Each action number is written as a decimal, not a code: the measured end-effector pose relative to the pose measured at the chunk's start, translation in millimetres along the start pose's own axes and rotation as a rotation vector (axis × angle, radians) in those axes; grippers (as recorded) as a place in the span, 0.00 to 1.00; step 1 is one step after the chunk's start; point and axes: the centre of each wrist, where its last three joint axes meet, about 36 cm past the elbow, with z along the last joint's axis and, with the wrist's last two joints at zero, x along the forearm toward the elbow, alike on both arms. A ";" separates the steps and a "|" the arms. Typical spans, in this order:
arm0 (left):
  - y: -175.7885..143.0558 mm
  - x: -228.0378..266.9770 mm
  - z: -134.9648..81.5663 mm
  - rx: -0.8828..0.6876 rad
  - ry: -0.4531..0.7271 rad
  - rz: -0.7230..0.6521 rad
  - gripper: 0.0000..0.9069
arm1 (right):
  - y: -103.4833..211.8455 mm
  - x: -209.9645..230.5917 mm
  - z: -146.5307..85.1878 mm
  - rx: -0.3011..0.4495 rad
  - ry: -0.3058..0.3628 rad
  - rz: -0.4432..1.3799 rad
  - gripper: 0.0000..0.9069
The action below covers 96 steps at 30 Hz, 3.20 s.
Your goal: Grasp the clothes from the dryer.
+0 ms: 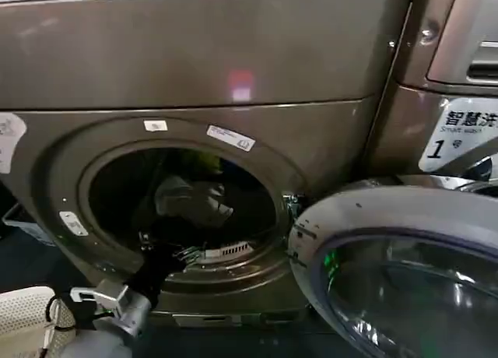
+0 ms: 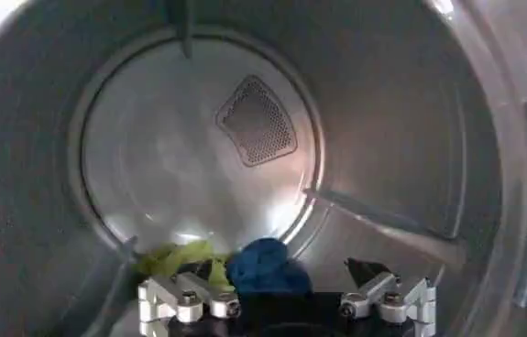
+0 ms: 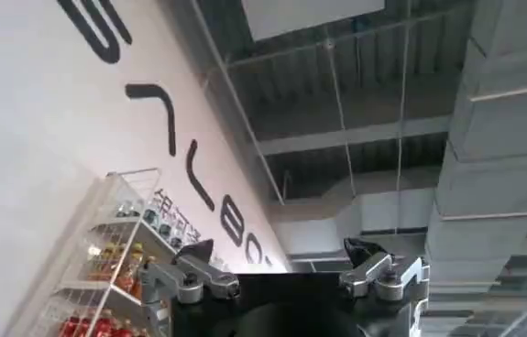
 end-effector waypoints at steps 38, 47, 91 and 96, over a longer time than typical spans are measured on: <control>34.3 -250.4 22.6 0.046 -0.075 -0.025 1.00 | 1.7 -3.2 -12.4 0.041 -0.021 -0.011 1.00; 43.1 -312.4 15.3 0.026 -0.073 -0.059 1.00 | 0.6 -2.8 -8.9 0.037 -0.027 -0.014 1.00; 98.2 -465.5 -57.0 -1.058 0.592 0.682 1.00 | -1.2 2.1 9.8 0.034 -0.020 -0.010 1.00; 102.0 -469.9 -64.8 -1.170 0.722 0.744 1.00 | -0.6 3.1 11.7 0.033 -0.018 -0.008 1.00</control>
